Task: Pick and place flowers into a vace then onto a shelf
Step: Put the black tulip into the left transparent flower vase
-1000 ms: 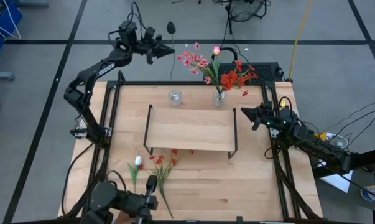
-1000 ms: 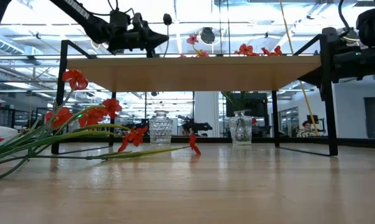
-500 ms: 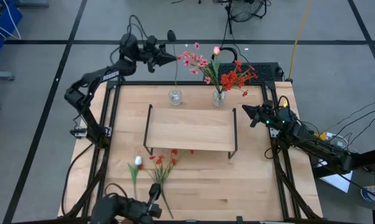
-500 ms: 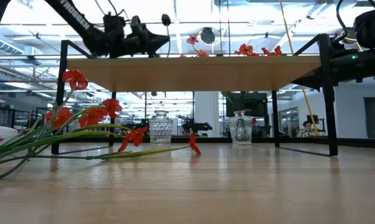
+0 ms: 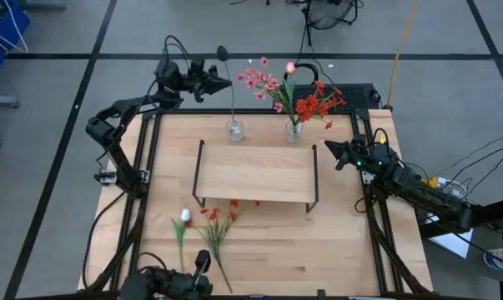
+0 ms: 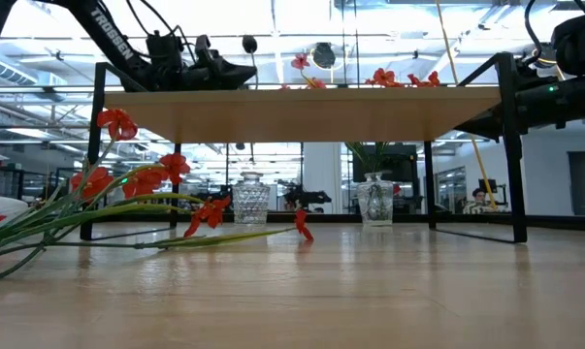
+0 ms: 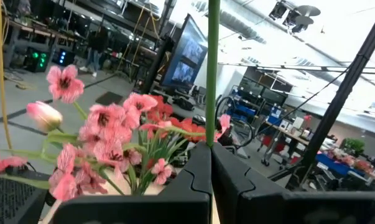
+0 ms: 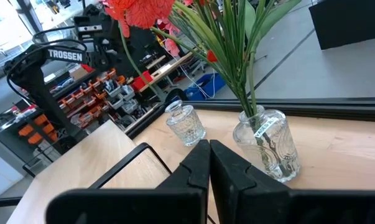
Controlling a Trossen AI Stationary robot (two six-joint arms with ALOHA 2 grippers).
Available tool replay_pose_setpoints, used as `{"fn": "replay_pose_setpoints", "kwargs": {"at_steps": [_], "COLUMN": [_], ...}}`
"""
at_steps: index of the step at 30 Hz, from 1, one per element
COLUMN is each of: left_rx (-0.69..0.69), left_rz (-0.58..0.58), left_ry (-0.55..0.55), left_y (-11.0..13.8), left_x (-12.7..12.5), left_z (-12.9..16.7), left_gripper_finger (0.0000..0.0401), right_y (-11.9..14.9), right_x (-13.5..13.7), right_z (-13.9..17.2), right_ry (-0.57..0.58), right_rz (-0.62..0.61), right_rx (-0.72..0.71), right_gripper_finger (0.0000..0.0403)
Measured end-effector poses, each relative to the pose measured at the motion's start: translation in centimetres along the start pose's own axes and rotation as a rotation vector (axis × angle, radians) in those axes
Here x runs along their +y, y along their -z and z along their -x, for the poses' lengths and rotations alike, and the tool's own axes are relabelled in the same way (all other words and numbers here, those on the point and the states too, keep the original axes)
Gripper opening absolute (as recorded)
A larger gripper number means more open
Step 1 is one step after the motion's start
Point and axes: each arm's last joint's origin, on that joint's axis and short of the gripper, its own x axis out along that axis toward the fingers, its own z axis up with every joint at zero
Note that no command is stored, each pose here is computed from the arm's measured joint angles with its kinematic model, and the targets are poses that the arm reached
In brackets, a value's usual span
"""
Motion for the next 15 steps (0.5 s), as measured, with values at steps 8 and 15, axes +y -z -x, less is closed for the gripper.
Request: {"fn": "replay_pose_setpoints", "kwargs": {"at_steps": [8, 15], "left_rx": [0.008, 0.008], "left_rz": [0.024, 0.006], "left_ry": [-0.052, -0.09], "left_y": [2.2, 3.7], "left_x": [0.4, 0.5], "left_z": [0.7, 0.9], "left_gripper_finger": [0.0002, 0.0004], "right_y": [0.0, 0.0], "right_x": [0.0, 0.0], "right_z": [0.0, 0.0], "right_ry": [0.001, 0.001], "right_rz": [-0.003, -0.003], "right_rx": [0.0, -0.001], "right_gripper_finger": [0.0002, 0.0002]}}
